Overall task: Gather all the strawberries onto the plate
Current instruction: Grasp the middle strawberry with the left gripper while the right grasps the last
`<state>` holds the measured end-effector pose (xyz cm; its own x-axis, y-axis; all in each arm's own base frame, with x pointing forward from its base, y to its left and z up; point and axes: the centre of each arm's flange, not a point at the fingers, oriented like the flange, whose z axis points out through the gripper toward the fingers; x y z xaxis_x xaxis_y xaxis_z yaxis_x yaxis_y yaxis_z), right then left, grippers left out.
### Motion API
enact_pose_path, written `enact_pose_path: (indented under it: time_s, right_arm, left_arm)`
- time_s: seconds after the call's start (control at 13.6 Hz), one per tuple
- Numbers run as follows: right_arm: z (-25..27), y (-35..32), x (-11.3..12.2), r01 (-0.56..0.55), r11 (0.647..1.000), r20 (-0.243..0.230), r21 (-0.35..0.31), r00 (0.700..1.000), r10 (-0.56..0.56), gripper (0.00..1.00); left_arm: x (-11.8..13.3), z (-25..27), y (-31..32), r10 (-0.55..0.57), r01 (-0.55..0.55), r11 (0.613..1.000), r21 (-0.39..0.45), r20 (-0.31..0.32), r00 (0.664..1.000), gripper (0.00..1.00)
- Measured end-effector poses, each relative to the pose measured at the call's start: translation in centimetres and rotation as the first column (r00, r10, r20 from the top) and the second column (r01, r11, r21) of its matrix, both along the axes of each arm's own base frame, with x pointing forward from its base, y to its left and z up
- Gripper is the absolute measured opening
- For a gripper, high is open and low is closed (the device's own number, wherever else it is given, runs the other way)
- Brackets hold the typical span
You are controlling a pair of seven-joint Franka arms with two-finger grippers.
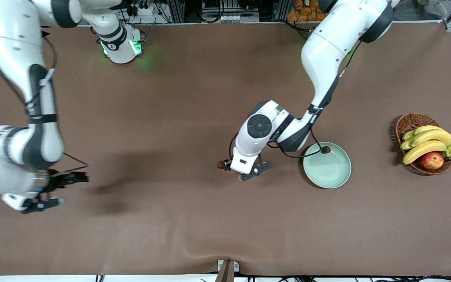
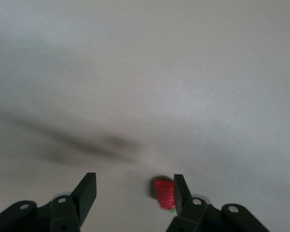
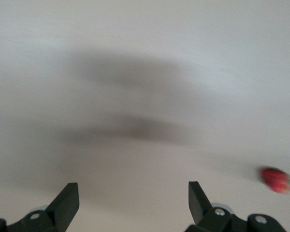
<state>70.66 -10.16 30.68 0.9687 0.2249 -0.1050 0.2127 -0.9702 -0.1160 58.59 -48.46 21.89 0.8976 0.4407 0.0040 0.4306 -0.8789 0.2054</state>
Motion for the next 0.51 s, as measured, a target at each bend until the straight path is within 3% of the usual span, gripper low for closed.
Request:
enact_pose_path:
  time_s: [0.15, 0.29, 0.51]
  right_arm:
    - [-1.3, -6.0, -1.1, -0.007, 1.000, -0.007, -0.023, 1.000, 0.006, 1.00]
    - [-3.0, -10.4, -1.6, -0.054, 0.995, 0.018, -0.079, 0.998, 0.056, 1.00]
    - [-5.6, -12.6, -1.7, -0.241, 0.964, 0.030, -0.110, 0.969, 0.246, 1.00]
  left_arm:
    - [-0.7, -1.7, -1.3, -0.017, 0.017, 1.000, 0.007, 0.012, 1.000, 0.70]
    - [-1.3, -2.8, -2.0, -0.030, 0.030, 0.999, 0.017, 0.015, 0.999, 0.69]
    - [-1.4, -2.9, -2.6, -0.033, 0.033, 0.999, 0.002, 0.032, 0.999, 0.68]
